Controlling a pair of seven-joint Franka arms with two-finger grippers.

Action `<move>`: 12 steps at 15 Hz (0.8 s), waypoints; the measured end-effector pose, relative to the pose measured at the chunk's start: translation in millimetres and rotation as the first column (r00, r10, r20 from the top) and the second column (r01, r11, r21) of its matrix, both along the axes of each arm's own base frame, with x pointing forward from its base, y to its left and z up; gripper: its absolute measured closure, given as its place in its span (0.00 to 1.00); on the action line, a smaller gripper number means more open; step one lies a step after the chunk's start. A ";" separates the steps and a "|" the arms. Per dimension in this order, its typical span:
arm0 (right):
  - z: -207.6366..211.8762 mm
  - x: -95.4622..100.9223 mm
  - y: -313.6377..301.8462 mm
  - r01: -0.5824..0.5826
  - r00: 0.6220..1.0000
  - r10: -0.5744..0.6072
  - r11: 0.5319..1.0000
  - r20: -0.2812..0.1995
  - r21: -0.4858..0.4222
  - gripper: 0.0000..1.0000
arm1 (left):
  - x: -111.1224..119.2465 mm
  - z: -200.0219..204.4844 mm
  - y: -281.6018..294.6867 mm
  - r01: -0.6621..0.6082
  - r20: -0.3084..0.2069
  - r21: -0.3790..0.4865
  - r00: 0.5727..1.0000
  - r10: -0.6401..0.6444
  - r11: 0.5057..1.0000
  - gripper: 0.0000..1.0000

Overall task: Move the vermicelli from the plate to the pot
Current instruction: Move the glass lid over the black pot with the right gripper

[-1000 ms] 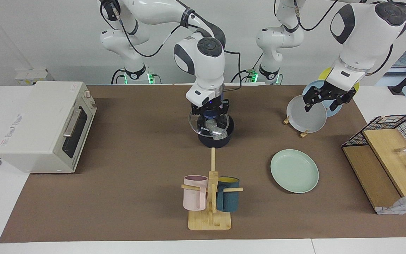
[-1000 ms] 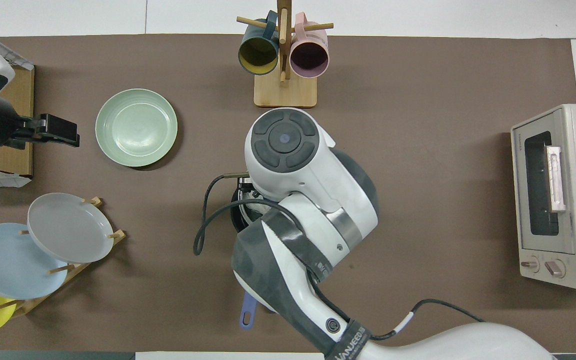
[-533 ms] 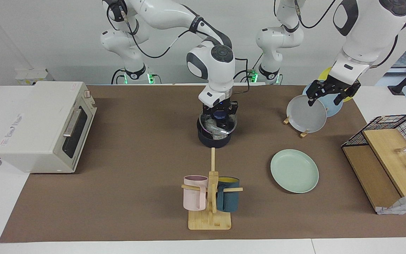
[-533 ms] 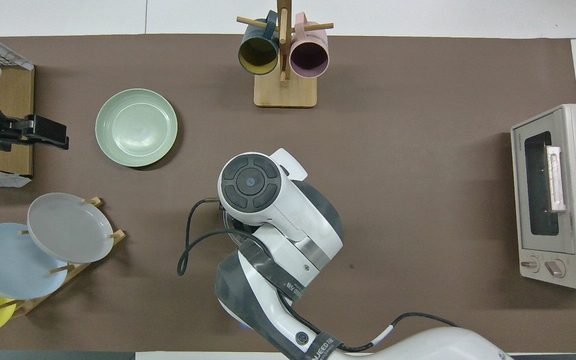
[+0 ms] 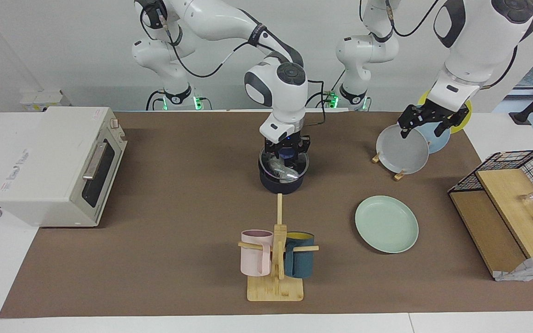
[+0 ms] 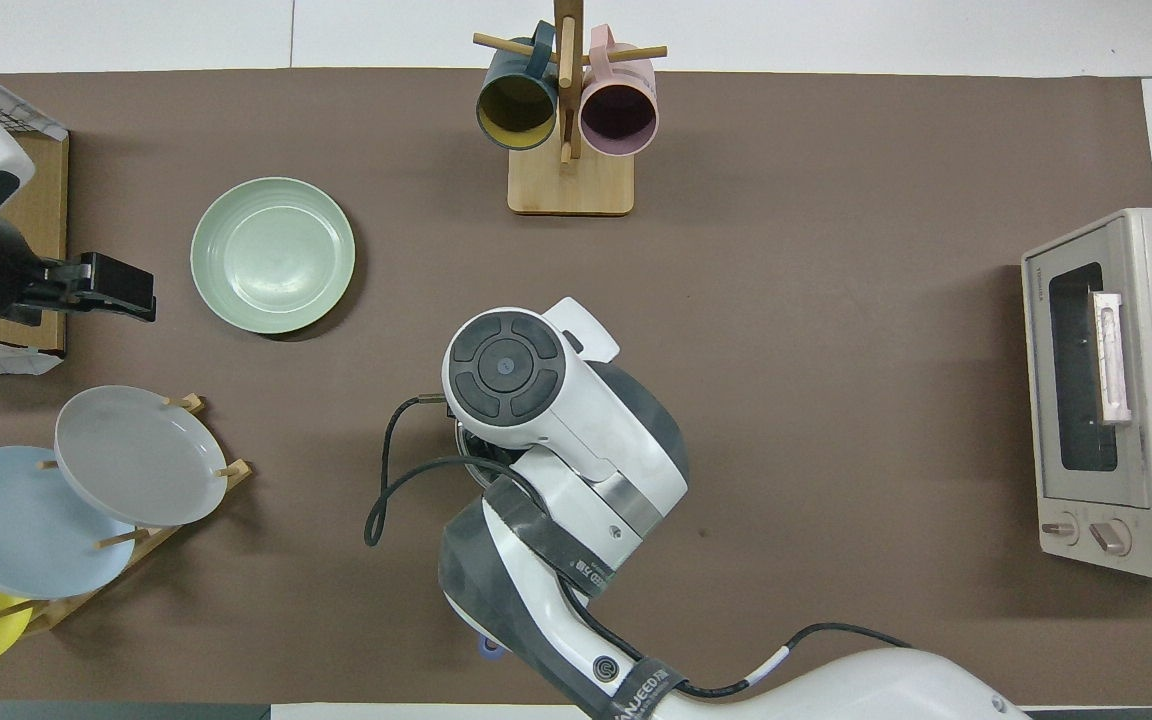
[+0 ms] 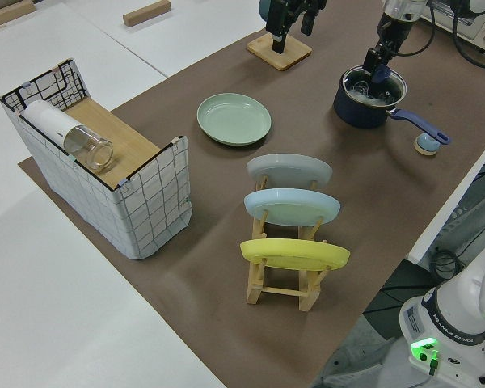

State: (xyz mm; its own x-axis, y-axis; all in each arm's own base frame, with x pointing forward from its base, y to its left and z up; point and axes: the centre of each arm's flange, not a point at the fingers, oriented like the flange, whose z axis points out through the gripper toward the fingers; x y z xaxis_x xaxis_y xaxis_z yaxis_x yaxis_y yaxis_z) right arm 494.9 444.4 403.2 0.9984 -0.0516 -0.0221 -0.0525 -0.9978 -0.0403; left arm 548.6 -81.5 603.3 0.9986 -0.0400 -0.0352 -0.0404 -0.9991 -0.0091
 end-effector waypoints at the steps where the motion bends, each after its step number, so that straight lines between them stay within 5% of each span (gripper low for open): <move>1: 0.0 0.0 0.0 0.000 1.000 0.000 1.000 0.000 0.000 0.36 | -0.9 -0.7 -2.1 -0.011 -0.002 -0.003 1.000 0.011 1.000 0.00; 12: -5.7 2.5 -0.8 0.021 0.999 -0.021 1.000 0.023 0.020 0.30 | -5.1 -1.4 -9.8 -0.012 -0.004 -0.007 1.000 0.012 1.000 0.00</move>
